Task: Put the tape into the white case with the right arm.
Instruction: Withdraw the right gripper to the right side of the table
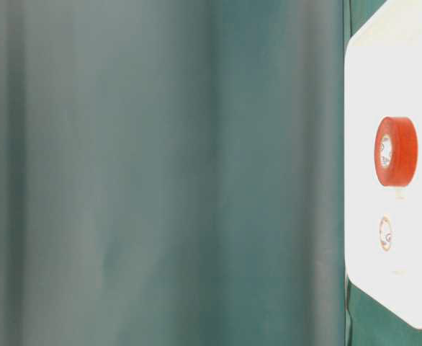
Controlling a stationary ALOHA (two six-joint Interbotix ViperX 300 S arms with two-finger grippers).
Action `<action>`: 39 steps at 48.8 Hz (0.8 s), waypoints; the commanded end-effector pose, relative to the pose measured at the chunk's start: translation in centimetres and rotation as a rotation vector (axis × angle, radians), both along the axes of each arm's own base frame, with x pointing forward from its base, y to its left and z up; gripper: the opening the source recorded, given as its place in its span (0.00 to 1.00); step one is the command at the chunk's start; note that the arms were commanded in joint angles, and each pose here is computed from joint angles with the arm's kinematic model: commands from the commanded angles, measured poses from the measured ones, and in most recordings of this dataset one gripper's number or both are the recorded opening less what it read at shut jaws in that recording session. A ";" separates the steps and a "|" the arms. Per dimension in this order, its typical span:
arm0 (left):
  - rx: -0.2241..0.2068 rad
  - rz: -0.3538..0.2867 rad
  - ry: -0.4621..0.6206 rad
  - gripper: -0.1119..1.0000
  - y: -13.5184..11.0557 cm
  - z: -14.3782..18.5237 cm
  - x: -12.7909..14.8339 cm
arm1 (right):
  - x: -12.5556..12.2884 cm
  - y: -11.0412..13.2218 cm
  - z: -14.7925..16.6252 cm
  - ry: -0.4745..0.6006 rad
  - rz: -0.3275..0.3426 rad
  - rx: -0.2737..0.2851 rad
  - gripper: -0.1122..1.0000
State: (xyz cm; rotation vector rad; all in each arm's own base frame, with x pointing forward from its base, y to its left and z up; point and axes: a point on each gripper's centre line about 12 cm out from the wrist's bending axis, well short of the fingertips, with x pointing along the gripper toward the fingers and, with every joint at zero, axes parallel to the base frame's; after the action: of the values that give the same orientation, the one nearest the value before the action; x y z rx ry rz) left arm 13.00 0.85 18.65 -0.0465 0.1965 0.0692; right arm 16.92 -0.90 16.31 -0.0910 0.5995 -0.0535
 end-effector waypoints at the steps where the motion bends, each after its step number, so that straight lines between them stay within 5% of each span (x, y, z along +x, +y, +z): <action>1: -0.002 0.003 -0.009 0.10 0.0 0.5 0.1 | 0.5 0.1 0.4 -0.001 0.002 0.005 0.73; 39: -0.001 0.005 -0.008 0.10 0.1 0.4 0.1 | 7.8 2.9 0.2 0.150 0.119 0.002 0.73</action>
State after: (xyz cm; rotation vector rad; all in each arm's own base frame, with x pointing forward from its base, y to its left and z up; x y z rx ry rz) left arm 13.00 0.87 18.65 -0.0451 0.1965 0.0705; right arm 23.35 1.55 15.95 -0.1293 0.7600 0.0560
